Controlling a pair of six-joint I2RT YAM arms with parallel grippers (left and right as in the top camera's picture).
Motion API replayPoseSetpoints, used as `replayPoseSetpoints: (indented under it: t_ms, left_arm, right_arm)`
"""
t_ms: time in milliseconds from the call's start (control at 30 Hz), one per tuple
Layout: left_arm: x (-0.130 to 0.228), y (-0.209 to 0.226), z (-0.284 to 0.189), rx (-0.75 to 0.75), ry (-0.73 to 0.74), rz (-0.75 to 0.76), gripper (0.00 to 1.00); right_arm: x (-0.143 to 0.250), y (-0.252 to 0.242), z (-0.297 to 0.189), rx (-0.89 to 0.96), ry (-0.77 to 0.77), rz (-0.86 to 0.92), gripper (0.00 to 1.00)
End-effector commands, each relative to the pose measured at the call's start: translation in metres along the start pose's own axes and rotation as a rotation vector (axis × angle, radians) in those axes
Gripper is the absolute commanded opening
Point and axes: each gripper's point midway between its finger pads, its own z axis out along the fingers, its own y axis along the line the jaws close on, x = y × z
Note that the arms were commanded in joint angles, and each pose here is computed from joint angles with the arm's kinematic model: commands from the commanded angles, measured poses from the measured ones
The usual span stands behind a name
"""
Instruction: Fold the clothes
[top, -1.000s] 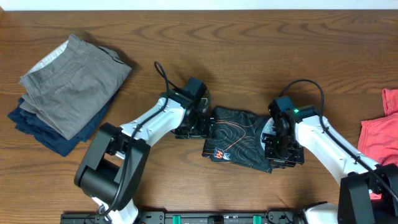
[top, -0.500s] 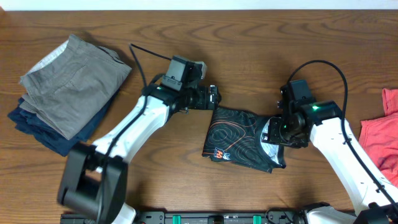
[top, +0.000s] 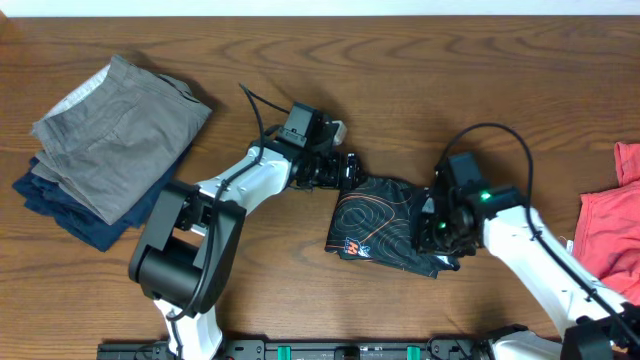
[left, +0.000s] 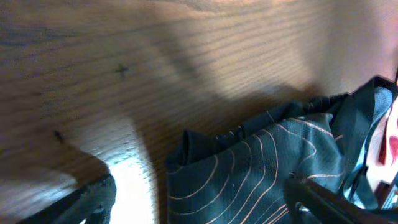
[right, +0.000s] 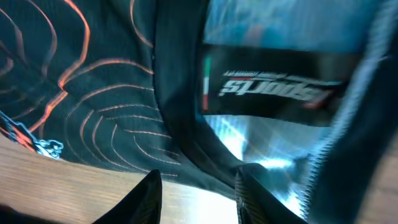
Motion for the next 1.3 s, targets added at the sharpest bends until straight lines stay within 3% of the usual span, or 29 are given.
replayPoseSetpoints:
  t_ms: [0,67,133,267,467,567,800,1000,1267]
  left_arm:
    - [0.006,0.0,0.01,0.02,0.03,0.008,0.8]
    - [0.008,0.0,0.015,0.02,0.037,0.012,0.73]
    - [0.011,0.001,0.019,0.019,0.047,0.013,0.58]
    - [0.015,0.001,0.023,0.016,0.061,0.01,0.06]
    - [0.022,0.022,0.013,-0.02,0.099,-0.094,0.06]
    - [0.035,0.04,0.002,-0.061,0.153,-0.246,0.06]
    - [0.098,0.054,-0.023,-0.224,0.368,-0.771,0.06]
    - [0.119,0.049,-0.031,-0.274,0.447,-0.814,0.13]
    - [0.109,0.076,-0.056,-0.428,0.334,-0.778,0.17]
  right_arm:
    - [0.01,0.003,0.011,-0.021,0.024,-0.029,0.37]
    - [0.011,0.001,0.014,-0.023,0.021,-0.03,0.37]
    - [0.011,0.0,0.018,-0.023,0.018,-0.031,0.35]
    - [0.009,-0.013,0.026,0.03,-0.015,0.002,0.31]
    - [-0.021,-0.039,0.022,0.152,-0.156,0.044,0.29]
    - [-0.045,-0.038,0.017,0.128,-0.248,0.022,0.26]
    - [-0.095,-0.017,-0.003,0.047,-0.44,-0.097,0.28]
    - [-0.083,-0.002,-0.012,-0.014,-0.35,-0.1,0.31]
    - [-0.043,-0.008,-0.033,0.036,-0.164,-0.059,0.31]
